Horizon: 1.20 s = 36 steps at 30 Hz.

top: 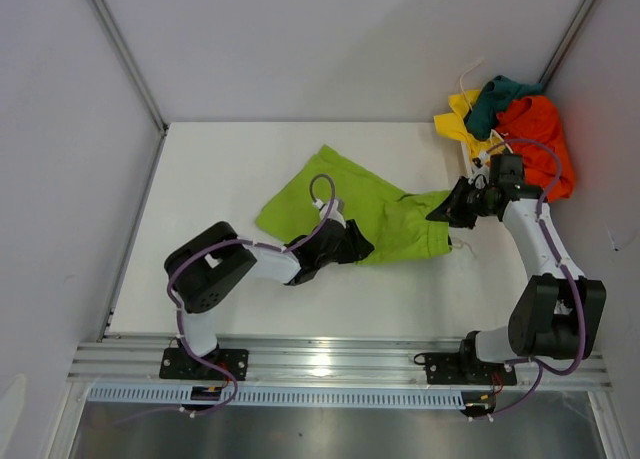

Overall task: Fold and stack the shorts
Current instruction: Fold the shorts

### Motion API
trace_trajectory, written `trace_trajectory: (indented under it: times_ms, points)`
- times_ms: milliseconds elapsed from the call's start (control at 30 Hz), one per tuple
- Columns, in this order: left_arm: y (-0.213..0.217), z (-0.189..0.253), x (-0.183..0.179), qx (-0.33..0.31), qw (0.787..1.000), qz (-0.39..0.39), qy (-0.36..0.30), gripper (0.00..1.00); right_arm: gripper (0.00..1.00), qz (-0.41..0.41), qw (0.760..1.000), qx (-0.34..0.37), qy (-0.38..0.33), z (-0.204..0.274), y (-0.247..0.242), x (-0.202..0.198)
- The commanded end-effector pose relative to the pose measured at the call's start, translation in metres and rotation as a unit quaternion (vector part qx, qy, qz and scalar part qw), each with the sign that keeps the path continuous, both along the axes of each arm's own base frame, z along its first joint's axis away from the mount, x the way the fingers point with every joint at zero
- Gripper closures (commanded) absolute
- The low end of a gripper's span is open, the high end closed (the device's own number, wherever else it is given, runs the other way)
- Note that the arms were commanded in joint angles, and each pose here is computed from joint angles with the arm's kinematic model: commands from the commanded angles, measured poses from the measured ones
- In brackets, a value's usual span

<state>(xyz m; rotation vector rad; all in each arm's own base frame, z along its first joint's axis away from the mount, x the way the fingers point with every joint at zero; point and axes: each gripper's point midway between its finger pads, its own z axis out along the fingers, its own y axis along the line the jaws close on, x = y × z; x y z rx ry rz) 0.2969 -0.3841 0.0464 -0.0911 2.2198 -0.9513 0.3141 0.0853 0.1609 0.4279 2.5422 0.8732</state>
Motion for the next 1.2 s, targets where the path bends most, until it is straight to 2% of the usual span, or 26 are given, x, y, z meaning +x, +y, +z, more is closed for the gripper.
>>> trace_trajectory:
  times_ms: [0, 167, 400, 567, 700, 733, 800, 833, 867, 933, 1133, 1167]
  points:
    - [-0.003, -0.008, -0.010, -0.026, 1.000, 0.017, 0.004, 0.50, 1.00, 0.028, 0.999, 0.012, -0.043, 0.027, 0.014, 0.011]
    - [-0.010, -0.003, -0.033, -0.059, 0.998, 0.028, -0.001, 0.51, 1.00, 0.044, 0.998, 0.000, -0.051, 0.035, 0.025, 0.017]
    - [-0.059, 0.011, -0.072, -0.087, 0.996, -0.022, 0.003, 0.52, 1.00, 0.084, 0.994, -0.009, -0.065, 0.049, 0.053, 0.014]
    - [-0.079, 0.034, -0.081, -0.093, 0.995, -0.041, -0.020, 0.46, 1.00, 0.095, 0.993, -0.034, -0.062, 0.050, 0.059, 0.009]
    - [-0.060, 0.043, -0.082, -0.080, 0.996, -0.037, -0.032, 0.39, 1.00, 0.102, 0.992, -0.043, -0.060, 0.049, 0.059, 0.006]
    - [-0.056, 0.057, -0.081, -0.088, 0.995, -0.036, -0.038, 0.37, 1.00, 0.109, 0.991, -0.043, -0.069, 0.050, 0.060, 0.008]
    - [-0.044, 0.059, -0.085, -0.073, 0.996, -0.035, -0.044, 0.30, 1.00, 0.126, 0.989, -0.033, -0.075, 0.052, 0.065, 0.006]
    - [-0.040, 0.077, -0.086, -0.087, 0.994, -0.034, -0.052, 0.29, 1.00, 0.137, 0.987, -0.037, -0.074, 0.049, 0.065, 0.006]
    - [-0.028, 0.069, -0.089, -0.070, 0.996, -0.032, -0.047, 0.26, 1.00, 0.146, 0.986, -0.036, -0.072, 0.048, 0.066, 0.006]
    - [-0.012, 0.093, -0.091, -0.081, 0.994, -0.027, -0.064, 0.23, 1.00, 0.158, 0.985, -0.046, -0.056, 0.045, 0.065, 0.006]
    - [0.071, 0.097, -0.085, 0.009, 0.995, 0.026, -0.092, 0.14, 1.00, 0.180, 0.978, -0.086, -0.052, 0.048, 0.069, 0.004]
    - [0.090, 0.113, -0.077, -0.002, 0.994, 0.049, -0.103, 0.14, 1.00, 0.178, 0.979, -0.085, -0.052, 0.050, 0.071, 0.003]
